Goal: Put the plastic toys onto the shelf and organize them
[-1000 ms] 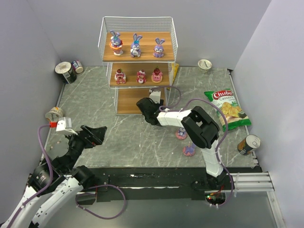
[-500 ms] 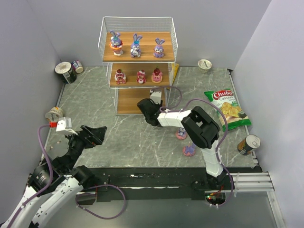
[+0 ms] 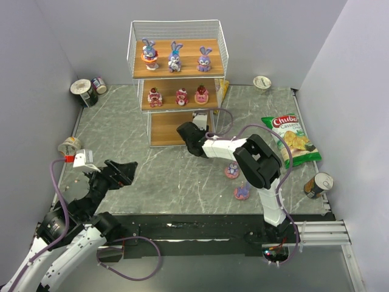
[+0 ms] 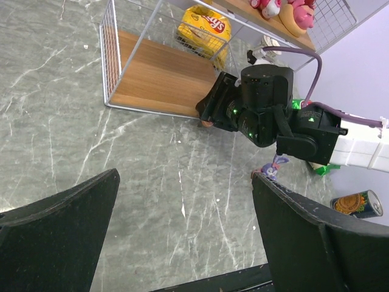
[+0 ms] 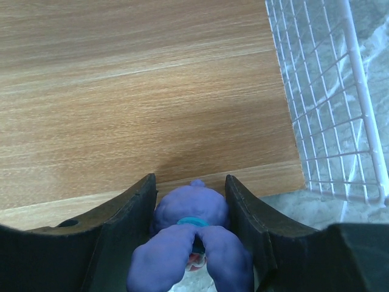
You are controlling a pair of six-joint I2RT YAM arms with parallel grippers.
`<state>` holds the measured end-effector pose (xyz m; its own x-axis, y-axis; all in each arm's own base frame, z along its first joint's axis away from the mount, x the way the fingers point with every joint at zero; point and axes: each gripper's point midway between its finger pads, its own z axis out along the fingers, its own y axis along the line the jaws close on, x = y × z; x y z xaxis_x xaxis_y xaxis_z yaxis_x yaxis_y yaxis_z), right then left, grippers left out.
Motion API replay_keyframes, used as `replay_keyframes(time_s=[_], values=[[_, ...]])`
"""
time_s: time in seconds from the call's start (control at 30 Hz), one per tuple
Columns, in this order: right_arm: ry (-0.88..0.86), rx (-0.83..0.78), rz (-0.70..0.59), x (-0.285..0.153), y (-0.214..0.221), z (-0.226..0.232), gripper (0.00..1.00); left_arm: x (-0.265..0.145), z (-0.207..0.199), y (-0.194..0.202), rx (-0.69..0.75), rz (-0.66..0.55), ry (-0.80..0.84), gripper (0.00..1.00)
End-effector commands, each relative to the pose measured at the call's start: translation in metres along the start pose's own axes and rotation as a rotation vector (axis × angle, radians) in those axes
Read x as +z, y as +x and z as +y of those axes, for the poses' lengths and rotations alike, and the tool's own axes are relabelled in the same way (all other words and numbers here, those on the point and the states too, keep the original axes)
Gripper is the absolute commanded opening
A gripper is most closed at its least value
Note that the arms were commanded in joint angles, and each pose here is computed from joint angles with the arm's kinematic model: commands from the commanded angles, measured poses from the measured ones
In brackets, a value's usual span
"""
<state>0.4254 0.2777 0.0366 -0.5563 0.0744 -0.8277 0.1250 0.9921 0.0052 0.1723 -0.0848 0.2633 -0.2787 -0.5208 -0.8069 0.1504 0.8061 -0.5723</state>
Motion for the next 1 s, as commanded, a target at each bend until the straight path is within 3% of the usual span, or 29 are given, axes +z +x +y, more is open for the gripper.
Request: replay_keyframes(time_s=[0.0, 0.17, 0.37, 0.97], values=[[-0.027, -0.041, 0.039, 0.009, -0.004, 0.006, 0.50, 0.002, -0.007, -0.004, -0.007, -0.010, 0.027, 0.96], [0.001, -0.058, 0.037, 0.009, -0.007, 0.006, 0.65, 0.002, -0.008, -0.004, -0.008, -0.010, 0.029, 0.96], [0.019, -0.054, 0.016, 0.007, -0.009, 0.003, 0.73, 0.002, -0.008, -0.003, -0.007, -0.008, 0.027, 0.96], [0.022, 0.027, -0.113, -0.013, -0.012, -0.009, 0.69, 0.002, -0.007, -0.003, -0.007, -0.008, 0.023, 0.96]])
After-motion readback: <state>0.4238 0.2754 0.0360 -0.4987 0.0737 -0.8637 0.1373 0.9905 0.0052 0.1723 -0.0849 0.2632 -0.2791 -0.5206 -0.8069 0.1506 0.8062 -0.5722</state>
